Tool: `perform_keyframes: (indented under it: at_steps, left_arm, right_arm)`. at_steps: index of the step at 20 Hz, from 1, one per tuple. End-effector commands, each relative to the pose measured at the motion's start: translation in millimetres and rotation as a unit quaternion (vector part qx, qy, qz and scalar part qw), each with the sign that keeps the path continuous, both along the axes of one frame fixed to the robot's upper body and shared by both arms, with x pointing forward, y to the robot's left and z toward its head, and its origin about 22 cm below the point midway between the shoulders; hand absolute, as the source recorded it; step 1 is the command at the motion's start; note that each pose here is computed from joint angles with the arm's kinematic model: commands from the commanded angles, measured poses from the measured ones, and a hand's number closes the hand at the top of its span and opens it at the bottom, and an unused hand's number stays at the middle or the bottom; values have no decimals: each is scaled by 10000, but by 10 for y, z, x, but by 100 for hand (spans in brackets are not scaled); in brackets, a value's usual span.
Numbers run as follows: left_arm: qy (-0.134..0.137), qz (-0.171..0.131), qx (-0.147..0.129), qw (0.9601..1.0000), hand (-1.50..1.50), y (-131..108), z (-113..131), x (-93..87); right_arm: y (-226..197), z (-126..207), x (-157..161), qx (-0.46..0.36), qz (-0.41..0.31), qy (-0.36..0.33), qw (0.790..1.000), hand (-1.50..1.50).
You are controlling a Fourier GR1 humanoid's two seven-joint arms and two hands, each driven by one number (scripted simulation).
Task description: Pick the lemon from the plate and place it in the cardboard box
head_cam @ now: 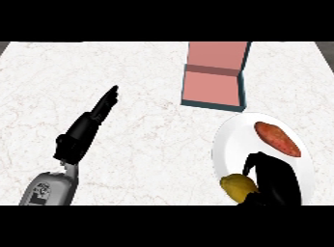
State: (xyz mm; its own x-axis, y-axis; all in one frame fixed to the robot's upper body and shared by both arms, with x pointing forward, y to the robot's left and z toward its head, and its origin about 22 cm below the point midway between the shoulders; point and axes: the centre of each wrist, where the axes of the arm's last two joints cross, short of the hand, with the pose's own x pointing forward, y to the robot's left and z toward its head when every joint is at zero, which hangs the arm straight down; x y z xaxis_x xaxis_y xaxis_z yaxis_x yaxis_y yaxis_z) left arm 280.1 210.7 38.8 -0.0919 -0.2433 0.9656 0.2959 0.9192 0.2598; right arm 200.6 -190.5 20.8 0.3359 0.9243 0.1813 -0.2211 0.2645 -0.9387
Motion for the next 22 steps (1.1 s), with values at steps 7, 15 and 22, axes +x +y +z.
perform_keyframes:
  at_steps: [7,15,22]
  left_arm:
    - [-40,-167,-21,9999,0,-99,105,43]
    - [39,32,35,10000,0,-27,-56,89]
    - [2,23,36,10000,0,45,-76,30]
  right_arm:
    - [1199,443,616,-502,2110,-865,9724,150]
    - [1443,1015,372,-452,2139,-1924,9567,150]
    - [1499,1669,-38,151,2381,-2656,9341,150]
